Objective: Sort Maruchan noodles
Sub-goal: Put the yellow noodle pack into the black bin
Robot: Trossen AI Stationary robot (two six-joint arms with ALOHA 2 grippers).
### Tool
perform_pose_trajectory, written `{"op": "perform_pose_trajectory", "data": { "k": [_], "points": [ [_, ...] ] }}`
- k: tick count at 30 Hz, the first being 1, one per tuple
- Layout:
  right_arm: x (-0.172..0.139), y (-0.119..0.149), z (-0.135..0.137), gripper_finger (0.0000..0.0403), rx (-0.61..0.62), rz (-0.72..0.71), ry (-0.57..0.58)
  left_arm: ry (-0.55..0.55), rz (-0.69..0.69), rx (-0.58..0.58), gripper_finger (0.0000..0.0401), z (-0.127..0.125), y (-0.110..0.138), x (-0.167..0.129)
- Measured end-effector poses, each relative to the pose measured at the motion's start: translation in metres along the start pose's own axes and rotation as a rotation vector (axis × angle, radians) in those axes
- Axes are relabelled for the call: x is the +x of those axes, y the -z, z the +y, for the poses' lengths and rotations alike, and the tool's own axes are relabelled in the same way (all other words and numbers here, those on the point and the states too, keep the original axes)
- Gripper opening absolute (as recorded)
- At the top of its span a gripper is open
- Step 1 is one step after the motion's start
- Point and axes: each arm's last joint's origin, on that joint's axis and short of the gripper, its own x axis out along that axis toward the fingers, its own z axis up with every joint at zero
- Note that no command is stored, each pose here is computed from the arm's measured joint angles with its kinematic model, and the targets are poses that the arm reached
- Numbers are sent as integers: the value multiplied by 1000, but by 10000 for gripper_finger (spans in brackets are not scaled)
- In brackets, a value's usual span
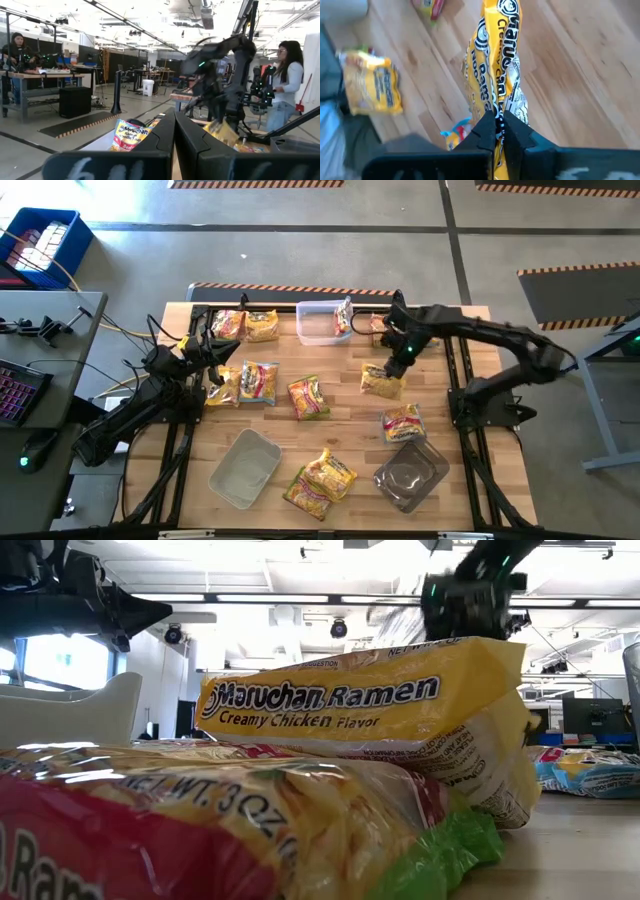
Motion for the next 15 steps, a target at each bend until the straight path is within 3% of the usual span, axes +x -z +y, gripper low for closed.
{"op": "perform_pose_trajectory", "data": {
  "k": [8, 15],
  "points": [
    [-25, 72, 89, 0, 144, -244, 49, 2, -7, -15, 3, 0, -1, 0],
    [-9, 140, 143, 0, 201, -359, 31, 7, -17, -12, 3, 0, -2, 0]
  ]
}}
